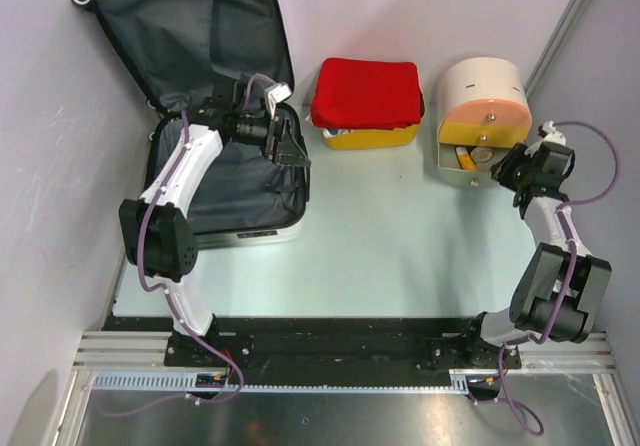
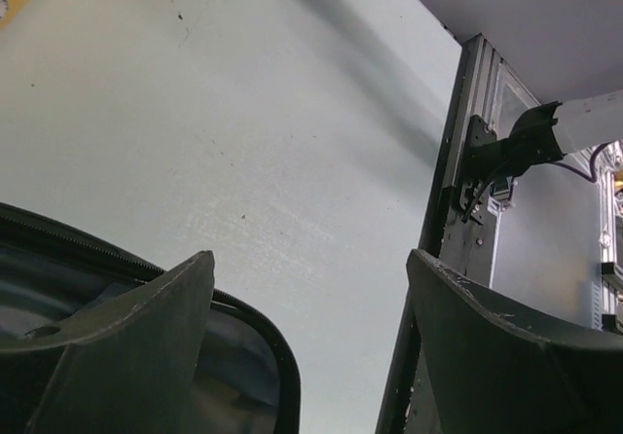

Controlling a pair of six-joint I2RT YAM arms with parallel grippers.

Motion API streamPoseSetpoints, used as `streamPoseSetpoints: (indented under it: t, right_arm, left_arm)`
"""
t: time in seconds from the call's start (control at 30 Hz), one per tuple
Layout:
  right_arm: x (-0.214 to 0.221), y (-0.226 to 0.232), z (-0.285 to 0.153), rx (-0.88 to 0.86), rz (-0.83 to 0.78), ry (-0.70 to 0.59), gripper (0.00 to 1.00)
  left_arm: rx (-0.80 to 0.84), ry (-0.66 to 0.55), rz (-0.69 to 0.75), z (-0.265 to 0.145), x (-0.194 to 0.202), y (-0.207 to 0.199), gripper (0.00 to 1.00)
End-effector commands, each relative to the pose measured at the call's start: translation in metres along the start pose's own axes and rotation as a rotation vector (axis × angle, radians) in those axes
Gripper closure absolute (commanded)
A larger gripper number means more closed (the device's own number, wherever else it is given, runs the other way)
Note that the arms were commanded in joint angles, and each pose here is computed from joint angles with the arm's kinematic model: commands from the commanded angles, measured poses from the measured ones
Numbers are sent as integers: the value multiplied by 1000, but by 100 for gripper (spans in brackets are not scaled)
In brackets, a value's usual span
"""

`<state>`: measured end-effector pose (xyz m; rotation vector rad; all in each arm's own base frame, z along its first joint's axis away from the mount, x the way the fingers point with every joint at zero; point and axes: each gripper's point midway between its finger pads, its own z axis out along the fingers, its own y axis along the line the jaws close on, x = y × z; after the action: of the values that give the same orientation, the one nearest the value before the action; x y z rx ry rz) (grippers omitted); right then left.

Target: Open, take out, and arrange the luggage

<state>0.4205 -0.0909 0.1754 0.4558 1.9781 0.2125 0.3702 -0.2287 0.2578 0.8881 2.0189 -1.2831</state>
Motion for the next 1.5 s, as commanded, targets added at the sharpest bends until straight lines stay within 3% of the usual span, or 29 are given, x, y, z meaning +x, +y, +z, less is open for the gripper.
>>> streamPoseSetpoints:
  t: [0.0, 0.27, 0.4, 0.6, 0.73, 0.87, 1.27, 1.47]
  right_arm:
    - [30, -3, -3, 48, 36, 41, 62]
    - [50, -10, 35, 59, -2, 19, 68]
    - [35, -2, 60, 19, -43, -89, 68]
    - [30, 13, 99, -41, -72, -148, 68]
    - [11, 22, 119, -53, -83, -203, 78]
    - [3, 21, 137, -28, -77, -243, 66]
    - [-28, 25, 183, -27, -112, -344, 59]
    - [-36, 28, 183, -22, -122, -369, 59]
  left_arm:
    - [-10, -36, 72, -16, -9, -15, 16]
    - [-47, -47, 43, -25, -8, -5, 16]
    - [-74, -58, 35, -32, -10, 4, 15]
    - [-137, -78, 24, -47, -16, 22, 15]
    - [-159, -74, 8, -50, -11, 29, 15]
    - [-192, -74, -14, -55, -7, 39, 14]
    - [-234, -61, -61, -57, -1, 63, 14]
    - [-239, -54, -73, -57, 4, 66, 14]
